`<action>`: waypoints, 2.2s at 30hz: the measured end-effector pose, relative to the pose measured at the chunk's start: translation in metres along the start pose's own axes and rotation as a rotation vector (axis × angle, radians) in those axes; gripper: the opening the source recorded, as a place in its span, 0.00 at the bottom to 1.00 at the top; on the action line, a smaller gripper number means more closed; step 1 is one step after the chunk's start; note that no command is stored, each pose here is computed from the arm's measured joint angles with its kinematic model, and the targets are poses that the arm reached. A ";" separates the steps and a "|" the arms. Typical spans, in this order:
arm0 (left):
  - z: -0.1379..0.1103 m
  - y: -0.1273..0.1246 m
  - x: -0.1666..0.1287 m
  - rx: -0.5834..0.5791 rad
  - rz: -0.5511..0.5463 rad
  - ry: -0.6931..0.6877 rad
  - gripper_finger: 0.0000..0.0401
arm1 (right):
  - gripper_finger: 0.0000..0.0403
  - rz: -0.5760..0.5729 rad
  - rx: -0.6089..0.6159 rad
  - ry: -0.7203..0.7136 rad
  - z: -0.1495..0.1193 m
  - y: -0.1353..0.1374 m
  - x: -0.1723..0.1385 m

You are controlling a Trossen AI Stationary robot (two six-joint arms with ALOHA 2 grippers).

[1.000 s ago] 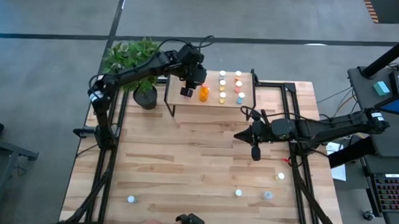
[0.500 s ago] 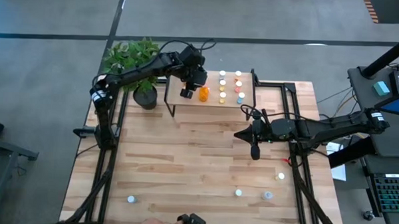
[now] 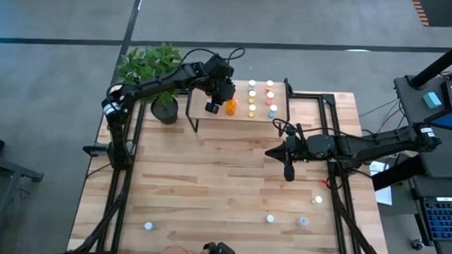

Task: Pick and place medicine bottles onto shelf by color
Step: Put the red pill bottle on the shelf

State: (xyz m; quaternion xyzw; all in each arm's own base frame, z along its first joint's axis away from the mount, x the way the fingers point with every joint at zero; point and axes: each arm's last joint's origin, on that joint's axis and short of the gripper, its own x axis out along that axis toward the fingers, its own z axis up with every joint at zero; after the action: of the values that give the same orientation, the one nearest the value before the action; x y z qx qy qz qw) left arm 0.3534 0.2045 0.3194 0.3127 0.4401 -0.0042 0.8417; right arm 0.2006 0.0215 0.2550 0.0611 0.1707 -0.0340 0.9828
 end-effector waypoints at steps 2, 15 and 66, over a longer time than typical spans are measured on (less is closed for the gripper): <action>0.001 0.001 0.000 0.002 0.013 -0.008 0.40 | 0.02 0.000 0.000 0.000 0.000 0.000 0.000; 0.004 0.006 -0.012 0.002 0.083 0.022 0.40 | 0.02 -0.001 0.017 0.000 0.000 0.000 0.000; 0.007 -0.193 -0.143 -0.437 0.219 -0.989 0.40 | 0.02 -0.300 -0.629 0.660 0.235 -0.163 0.061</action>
State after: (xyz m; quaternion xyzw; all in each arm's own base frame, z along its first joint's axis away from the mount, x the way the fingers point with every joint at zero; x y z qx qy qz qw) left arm 0.2167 0.0071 0.3281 0.1352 -0.0522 0.0284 0.9890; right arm 0.3213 -0.1742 0.4363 -0.2572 0.4827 -0.1010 0.8311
